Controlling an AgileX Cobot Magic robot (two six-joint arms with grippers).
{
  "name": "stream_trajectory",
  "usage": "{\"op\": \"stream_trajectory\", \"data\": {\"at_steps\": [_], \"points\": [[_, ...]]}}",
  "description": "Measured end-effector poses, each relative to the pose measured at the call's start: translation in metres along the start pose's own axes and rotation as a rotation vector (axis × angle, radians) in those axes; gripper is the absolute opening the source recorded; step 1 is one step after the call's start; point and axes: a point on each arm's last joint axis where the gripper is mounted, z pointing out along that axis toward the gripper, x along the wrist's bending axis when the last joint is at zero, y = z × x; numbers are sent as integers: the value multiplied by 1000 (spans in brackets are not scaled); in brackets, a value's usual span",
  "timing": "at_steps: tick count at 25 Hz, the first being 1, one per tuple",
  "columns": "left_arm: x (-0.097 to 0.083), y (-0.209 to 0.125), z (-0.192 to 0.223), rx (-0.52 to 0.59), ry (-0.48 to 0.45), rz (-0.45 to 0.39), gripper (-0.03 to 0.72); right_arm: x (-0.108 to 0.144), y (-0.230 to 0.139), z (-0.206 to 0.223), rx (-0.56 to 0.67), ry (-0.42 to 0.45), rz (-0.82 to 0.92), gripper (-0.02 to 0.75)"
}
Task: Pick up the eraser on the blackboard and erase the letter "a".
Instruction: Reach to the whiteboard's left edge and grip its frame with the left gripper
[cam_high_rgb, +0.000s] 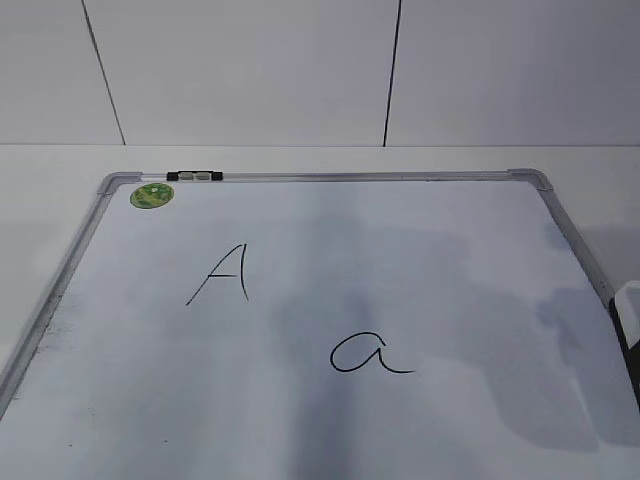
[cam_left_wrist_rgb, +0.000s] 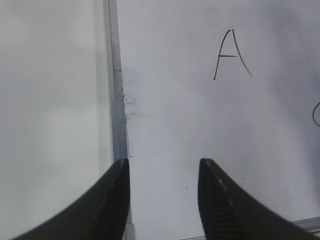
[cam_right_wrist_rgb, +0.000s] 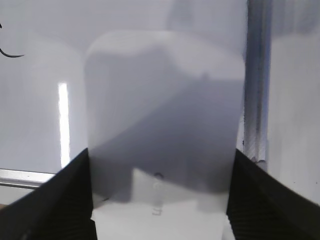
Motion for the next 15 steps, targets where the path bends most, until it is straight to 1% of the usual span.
{"op": "stream_trajectory", "data": {"at_steps": [4,10,15], "points": [[5,27,28,109,12,-8,340,0,0,0,2,0,0,574],[14,67,73,239,29,-13,340,0,0,0,2,1,0,574],[24,90,115,371,29,-2,340,0,0,0,5,2,1,574]]}}
